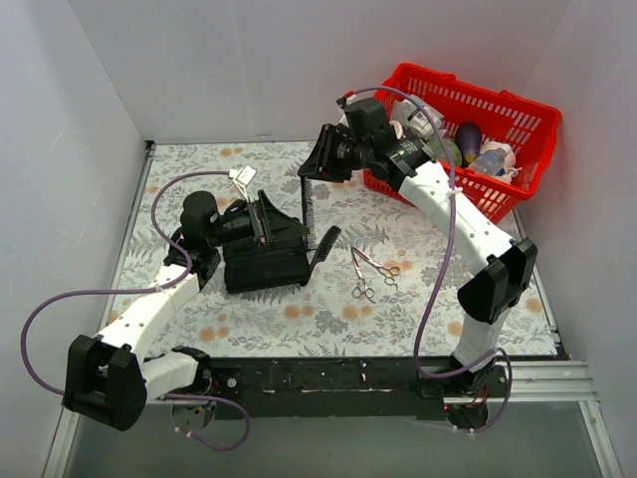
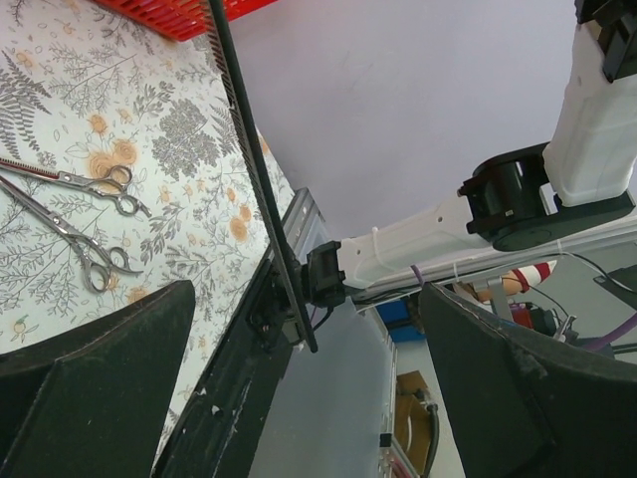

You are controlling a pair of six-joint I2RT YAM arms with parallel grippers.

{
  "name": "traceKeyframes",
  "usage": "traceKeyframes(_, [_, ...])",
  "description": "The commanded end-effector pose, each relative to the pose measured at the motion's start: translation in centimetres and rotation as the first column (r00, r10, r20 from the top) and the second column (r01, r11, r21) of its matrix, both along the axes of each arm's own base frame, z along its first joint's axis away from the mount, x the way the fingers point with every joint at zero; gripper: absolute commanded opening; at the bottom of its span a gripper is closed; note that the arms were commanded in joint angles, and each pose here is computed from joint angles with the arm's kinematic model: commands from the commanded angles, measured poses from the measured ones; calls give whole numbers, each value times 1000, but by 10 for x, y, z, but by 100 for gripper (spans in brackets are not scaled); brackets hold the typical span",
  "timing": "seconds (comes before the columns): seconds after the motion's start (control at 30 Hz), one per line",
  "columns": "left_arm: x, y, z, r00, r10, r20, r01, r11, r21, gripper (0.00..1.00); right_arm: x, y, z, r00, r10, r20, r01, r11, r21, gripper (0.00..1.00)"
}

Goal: Sort the hair-cutting tools
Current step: Move the hairdressing tool bag to the center of the board.

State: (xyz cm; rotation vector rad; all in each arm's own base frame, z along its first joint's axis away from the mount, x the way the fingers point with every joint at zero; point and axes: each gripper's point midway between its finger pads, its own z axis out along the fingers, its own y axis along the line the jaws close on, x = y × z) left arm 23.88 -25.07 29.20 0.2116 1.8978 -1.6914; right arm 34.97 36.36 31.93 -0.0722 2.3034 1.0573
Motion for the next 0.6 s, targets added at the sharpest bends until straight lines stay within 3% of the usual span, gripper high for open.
traceKeyframes(0.0, [-6, 0, 5, 999, 9, 51, -8, 1000, -15, 98, 7, 6, 25, 998, -62, 26, 59, 994, 92, 23])
traceKeyframes(0.33, [19, 16, 18, 962, 245, 122, -242, 969, -41, 98, 8, -2, 9, 957, -289, -12, 289, 954, 84, 23])
traceKeyframes(0.57, [29, 16, 6, 949, 293, 112, -293, 956, -16, 98, 11, -2, 14, 930, -369, -2, 367, 924, 106, 22])
